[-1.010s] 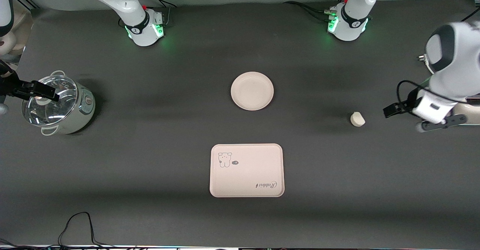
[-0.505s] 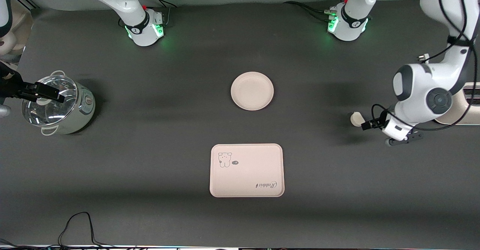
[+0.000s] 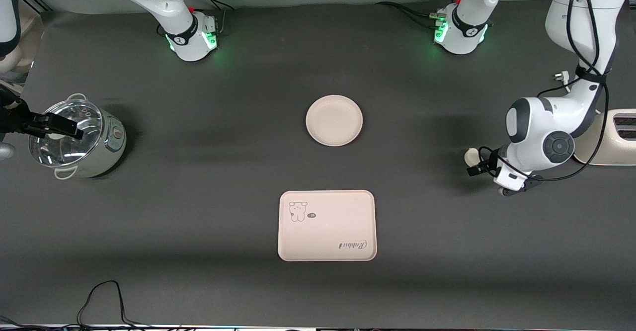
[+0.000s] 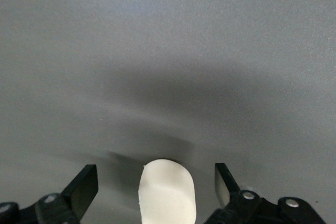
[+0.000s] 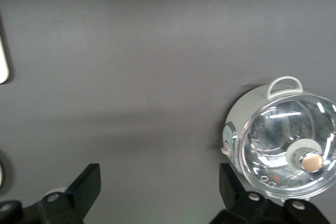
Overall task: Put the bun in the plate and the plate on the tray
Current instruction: 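Move the left gripper over the white bun and lower it, then close the left gripper on the white bun and lift it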
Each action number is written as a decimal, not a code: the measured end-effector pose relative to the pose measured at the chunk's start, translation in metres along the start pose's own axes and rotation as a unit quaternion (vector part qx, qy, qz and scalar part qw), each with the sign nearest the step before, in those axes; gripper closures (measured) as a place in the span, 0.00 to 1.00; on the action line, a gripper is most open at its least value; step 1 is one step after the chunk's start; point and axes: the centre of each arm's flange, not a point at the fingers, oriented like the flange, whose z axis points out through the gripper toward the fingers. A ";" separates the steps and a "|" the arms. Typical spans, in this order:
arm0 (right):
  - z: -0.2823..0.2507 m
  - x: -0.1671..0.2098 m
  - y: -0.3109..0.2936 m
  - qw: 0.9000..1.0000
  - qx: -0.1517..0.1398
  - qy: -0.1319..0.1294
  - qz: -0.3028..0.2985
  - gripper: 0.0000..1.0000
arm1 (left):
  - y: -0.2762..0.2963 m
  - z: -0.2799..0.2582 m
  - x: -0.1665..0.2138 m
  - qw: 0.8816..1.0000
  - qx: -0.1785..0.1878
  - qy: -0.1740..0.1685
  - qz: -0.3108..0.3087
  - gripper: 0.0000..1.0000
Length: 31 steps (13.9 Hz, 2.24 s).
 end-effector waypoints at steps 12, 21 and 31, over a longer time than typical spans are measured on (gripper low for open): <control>0.007 0.008 -0.003 1.000 -0.004 0.000 -0.002 0.00 | 0.015 0.012 -0.008 1.000 -0.005 -0.015 -0.018 0.85; 0.012 0.009 -0.036 0.999 -0.006 -0.003 -0.031 0.00 | 0.010 -0.233 0.009 0.999 -0.015 0.021 -0.024 0.91; 0.019 -0.006 -0.180 0.989 0.072 0.009 -0.131 0.00 | 0.008 -0.386 -0.033 0.998 -0.027 0.053 0.010 0.90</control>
